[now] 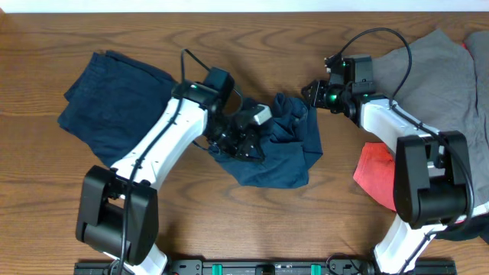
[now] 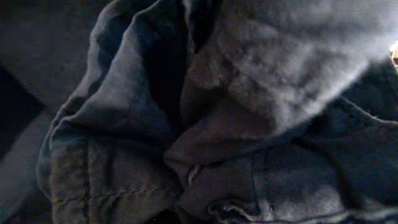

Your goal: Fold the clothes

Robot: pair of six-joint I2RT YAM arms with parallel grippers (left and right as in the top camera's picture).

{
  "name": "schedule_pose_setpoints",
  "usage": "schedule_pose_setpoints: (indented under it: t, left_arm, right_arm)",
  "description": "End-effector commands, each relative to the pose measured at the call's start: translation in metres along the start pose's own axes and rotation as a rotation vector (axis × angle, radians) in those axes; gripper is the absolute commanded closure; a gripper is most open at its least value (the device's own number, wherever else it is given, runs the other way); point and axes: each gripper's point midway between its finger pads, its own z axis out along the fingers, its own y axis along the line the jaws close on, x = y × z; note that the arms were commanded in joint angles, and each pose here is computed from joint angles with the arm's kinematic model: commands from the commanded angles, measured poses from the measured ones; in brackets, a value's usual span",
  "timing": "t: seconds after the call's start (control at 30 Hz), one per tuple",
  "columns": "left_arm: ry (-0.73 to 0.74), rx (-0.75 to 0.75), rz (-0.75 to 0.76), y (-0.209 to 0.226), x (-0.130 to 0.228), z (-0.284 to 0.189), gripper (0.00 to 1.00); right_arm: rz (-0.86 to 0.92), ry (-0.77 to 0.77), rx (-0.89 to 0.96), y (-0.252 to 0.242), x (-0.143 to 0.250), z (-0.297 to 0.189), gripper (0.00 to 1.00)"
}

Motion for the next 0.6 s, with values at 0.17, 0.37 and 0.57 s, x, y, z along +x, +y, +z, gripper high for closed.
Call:
schedule_pose_setpoints:
  t: [0.17,0.37,0.57]
  left_arm:
    - [-0.102,-0.043,-0.007,0.021,-0.011,-0.034,0.88]
    - [-0.129,-0.055,-0.011,0.028,-0.014,-0.04,0.88]
    - [-0.13,-0.055,-0.01,0.028,-0.015,-0.04,0.88]
  right_arm:
    - [-0.292,0.128,-0.142,0.042,0.025,-0.051,0.57]
    - [-0.5,0.285,-0.319,0.056,0.076,-0.066,0.48]
    - [-0.564,0.289,-0.361,0.06,0.081,-0.069,0.48]
